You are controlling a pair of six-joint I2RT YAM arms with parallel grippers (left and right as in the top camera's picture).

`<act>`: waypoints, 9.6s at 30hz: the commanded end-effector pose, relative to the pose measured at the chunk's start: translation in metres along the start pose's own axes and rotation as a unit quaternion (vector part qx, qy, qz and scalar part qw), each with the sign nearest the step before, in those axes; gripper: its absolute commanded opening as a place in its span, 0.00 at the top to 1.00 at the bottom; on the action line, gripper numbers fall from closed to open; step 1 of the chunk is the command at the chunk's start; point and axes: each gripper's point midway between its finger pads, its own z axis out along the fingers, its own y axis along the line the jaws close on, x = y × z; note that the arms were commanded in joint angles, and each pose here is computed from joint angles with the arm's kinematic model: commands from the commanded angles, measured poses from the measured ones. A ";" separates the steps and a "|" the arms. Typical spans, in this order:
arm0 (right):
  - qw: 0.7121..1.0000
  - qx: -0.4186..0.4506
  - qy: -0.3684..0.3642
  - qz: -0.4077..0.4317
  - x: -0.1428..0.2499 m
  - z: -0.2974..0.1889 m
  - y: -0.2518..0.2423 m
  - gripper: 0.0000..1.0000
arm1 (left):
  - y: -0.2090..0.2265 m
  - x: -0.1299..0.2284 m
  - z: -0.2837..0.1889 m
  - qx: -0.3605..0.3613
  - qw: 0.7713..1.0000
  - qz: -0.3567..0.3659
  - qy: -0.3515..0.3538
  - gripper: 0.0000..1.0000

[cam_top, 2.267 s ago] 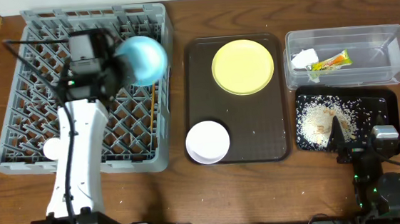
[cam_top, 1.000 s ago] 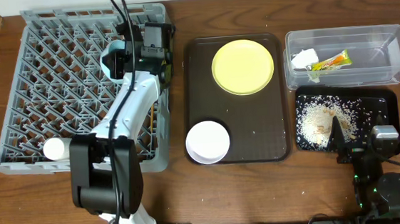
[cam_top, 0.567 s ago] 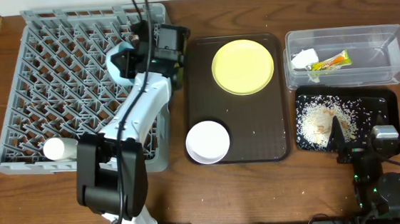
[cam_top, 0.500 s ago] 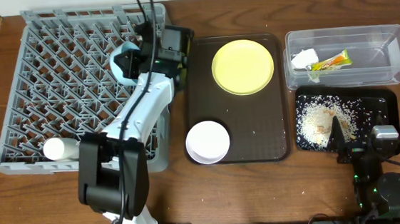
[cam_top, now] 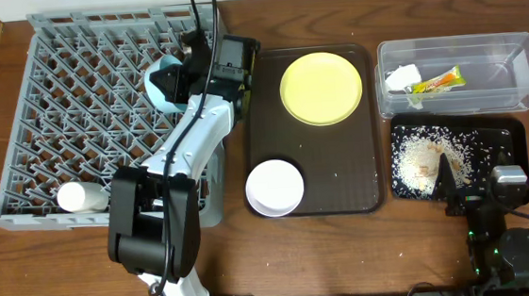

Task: Sort waste into correct bins and load items into the dishwasher
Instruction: 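Lower the light-blue bowl upright into the rack slots and open the left gripper, then move the left gripper to the white bowl and grasp its rim, then lift the white bowl with the left gripper over the dish rack, then set the white bowl into the rack and release it, then reach the left gripper to the yellow plate and grasp its edge, then lift the yellow plate with the left gripper and stand it in the rack, then open the left gripper and withdraw it from the yellow plate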

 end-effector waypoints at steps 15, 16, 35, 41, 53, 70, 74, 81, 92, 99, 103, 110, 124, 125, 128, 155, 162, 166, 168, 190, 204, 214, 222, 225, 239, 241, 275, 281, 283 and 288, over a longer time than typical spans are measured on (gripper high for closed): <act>1.000 0.003 0.000 0.002 0.000 0.000 -0.002 0.01 | -0.006 0.002 0.009 0.005 1.000 0.027 0.005 0.92; 1.000 0.003 0.000 0.002 0.000 0.000 -0.002 0.01 | -0.007 0.001 0.007 0.008 1.000 0.027 0.003 0.92; 1.000 0.003 0.000 0.002 0.000 0.000 -0.002 0.01 | -0.065 0.029 -0.086 0.386 0.920 -0.033 0.050 0.65; 1.000 0.003 0.000 0.002 0.000 0.000 -0.002 0.01 | -0.048 0.018 -0.093 0.406 0.911 -0.065 0.032 0.62; 1.000 0.003 0.000 0.002 0.000 0.000 -0.002 0.01 | -0.084 0.061 -0.176 0.622 0.769 -0.029 0.143 0.49; 1.000 0.003 0.000 0.002 0.000 0.000 -0.002 0.01 | -0.140 0.193 -0.192 0.638 0.706 -0.008 0.307 0.62; 1.000 0.003 0.000 0.002 0.000 0.000 -0.002 0.01 | -0.150 0.189 -0.209 0.665 0.691 -0.005 0.283 0.71; 1.000 0.003 0.000 0.002 0.000 0.000 -0.002 0.01 | -0.162 0.183 -0.225 0.677 0.690 -0.008 0.256 0.92; 1.000 0.003 0.000 0.002 0.000 0.000 -0.002 0.01 | -0.067 0.101 -0.171 0.551 0.821 -0.100 0.111 0.92; 1.000 0.003 0.000 0.002 0.000 0.000 -0.002 0.01 | 0.069 0.084 -0.096 0.289 0.937 -0.195 -0.002 0.92; 1.000 0.003 0.000 0.002 0.000 0.000 -0.002 0.01 | 0.093 0.090 -0.071 0.204 0.957 -0.207 0.002 0.92; 1.000 0.003 0.000 0.002 0.000 0.000 -0.002 0.01 | 0.090 0.098 -0.039 0.054 0.991 -0.118 0.026 0.93; 1.000 0.003 0.000 0.002 0.000 0.000 -0.002 0.01 | 0.047 0.103 -0.020 -0.054 0.998 0.026 0.031 0.92; 1.000 0.003 0.000 0.002 0.000 0.000 -0.002 0.01 | 0.045 0.102 -0.022 -0.053 0.998 0.026 0.027 0.93; 1.000 0.003 0.000 0.002 0.000 0.000 -0.002 0.01 | 0.037 0.098 -0.032 -0.035 0.999 0.031 0.014 0.92; 1.000 0.003 0.000 0.002 0.000 0.000 -0.002 0.01 | -0.081 0.013 -0.210 0.648 0.738 -0.190 -0.007 0.40; 1.000 0.003 0.000 0.002 0.000 0.000 -0.002 0.01 | -0.160 -0.008 -0.203 0.669 0.710 -0.221 0.010 0.43; 1.000 0.003 0.000 0.002 0.000 0.000 -0.002 0.01 | -0.190 -0.010 -0.192 0.667 0.689 -0.274 0.075 0.43; 1.000 0.003 0.000 0.002 0.000 0.000 -0.002 0.01 | -0.201 -0.007 -0.189 0.669 0.671 -0.298 0.113 0.44; 1.000 0.003 0.000 0.002 0.000 0.000 -0.002 0.01 | -0.254 0.084 -0.172 0.658 0.652 -0.231 0.297 0.92; 1.000 0.003 0.000 0.002 0.000 0.000 -0.002 0.01 | -0.228 0.110 -0.146 0.643 0.697 -0.151 0.280 0.63; 1.000 0.003 0.000 0.002 0.000 0.000 -0.002 0.01 | -0.258 0.110 -0.169 0.705 0.631 -0.147 0.290 0.80; 1.000 0.003 0.000 0.002 0.000 0.000 -0.002 0.01 | -0.210 0.057 -0.175 0.739 0.626 -0.163 0.188 0.92; 1.000 0.003 0.000 0.002 0.000 0.000 -0.002 0.01 | -0.160 0.013 -0.178 0.750 0.630 -0.183 0.088 0.92; 1.000 0.003 0.000 0.002 0.000 0.000 -0.002 0.01 | 0.040 -0.025 -0.054 0.630 0.670 -0.392 -0.038 0.92; 1.000 0.003 0.000 0.002 0.000 0.000 -0.002 0.01 | 0.056 -0.013 -0.021 0.599 0.685 -0.413 -0.035 0.92; 1.000 0.003 0.000 0.002 0.000 0.000 -0.002 0.01 | 0.093 0.069 0.102 0.253 0.948 -0.193 0.002 0.92; 1.000 0.003 0.000 0.002 0.000 0.000 -0.002 0.01 | 0.081 0.055 0.082 0.230 0.961 -0.155 -0.006 0.91; 1.000 0.003 0.000 0.002 0.000 0.000 -0.002 0.01 | 0.077 0.050 0.073 0.238 0.959 -0.154 -0.014 0.83; 1.000 0.003 0.000 0.002 0.000 0.000 -0.002 0.01 | 0.064 0.030 0.023 0.310 0.936 -0.162 -0.050 0.63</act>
